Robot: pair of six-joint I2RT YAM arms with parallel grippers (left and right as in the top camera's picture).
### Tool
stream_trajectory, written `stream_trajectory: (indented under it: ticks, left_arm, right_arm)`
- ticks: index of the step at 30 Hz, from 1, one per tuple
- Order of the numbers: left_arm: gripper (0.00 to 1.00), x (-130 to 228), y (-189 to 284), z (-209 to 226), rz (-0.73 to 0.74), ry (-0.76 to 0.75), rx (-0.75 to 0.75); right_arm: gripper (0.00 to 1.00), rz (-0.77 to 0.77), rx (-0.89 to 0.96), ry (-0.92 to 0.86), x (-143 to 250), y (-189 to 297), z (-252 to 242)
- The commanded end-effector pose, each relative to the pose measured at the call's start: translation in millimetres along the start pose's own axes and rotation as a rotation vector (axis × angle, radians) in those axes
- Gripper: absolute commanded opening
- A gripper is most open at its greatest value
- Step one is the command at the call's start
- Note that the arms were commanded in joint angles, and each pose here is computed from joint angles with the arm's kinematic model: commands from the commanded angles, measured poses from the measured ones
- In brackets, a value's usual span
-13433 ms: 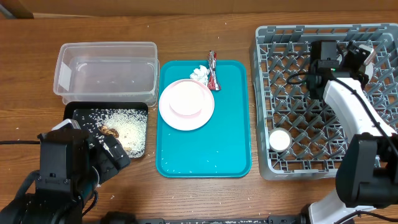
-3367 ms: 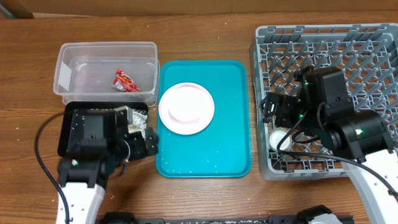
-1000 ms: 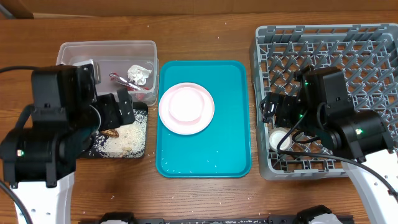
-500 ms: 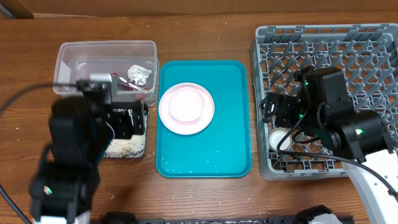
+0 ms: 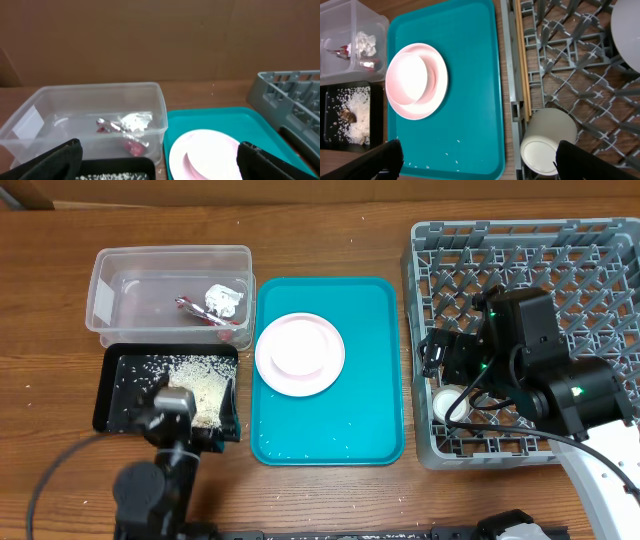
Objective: Sort waste into correct bins and load items into the dishwasher
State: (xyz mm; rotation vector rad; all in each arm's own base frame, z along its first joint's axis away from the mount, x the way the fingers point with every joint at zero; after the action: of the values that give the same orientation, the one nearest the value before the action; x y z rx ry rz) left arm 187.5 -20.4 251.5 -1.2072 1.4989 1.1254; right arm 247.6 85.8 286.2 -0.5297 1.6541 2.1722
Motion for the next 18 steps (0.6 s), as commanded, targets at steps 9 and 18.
stream_trajectory:
  ticks: [9,18]
  left_arm:
    - [1.0,54.3,-2.2,10.1,-0.042,-0.023,0.013]
    - [1.0,87.4,-15.6,18.0,-0.007,-0.023,0.0]
  right_arm:
    - [1.0,-0.025,-0.008,0.001,-4.6,5.5,1.1]
    - [1.0,-0.025,-0.008,0.001,-4.6,5.5,1.1]
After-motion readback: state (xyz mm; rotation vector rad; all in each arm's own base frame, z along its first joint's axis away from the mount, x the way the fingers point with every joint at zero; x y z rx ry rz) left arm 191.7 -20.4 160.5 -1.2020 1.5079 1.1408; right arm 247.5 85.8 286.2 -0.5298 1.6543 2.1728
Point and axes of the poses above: each gripper's point midway between its finger pads, its own y axis back along the fingers, its own z axis along the line the jaws close on, x = y × z, the point moved 5 cm from there along y, back along the fingers, and after that the axes turned 9 degrees about y, right-handed, at the moved point
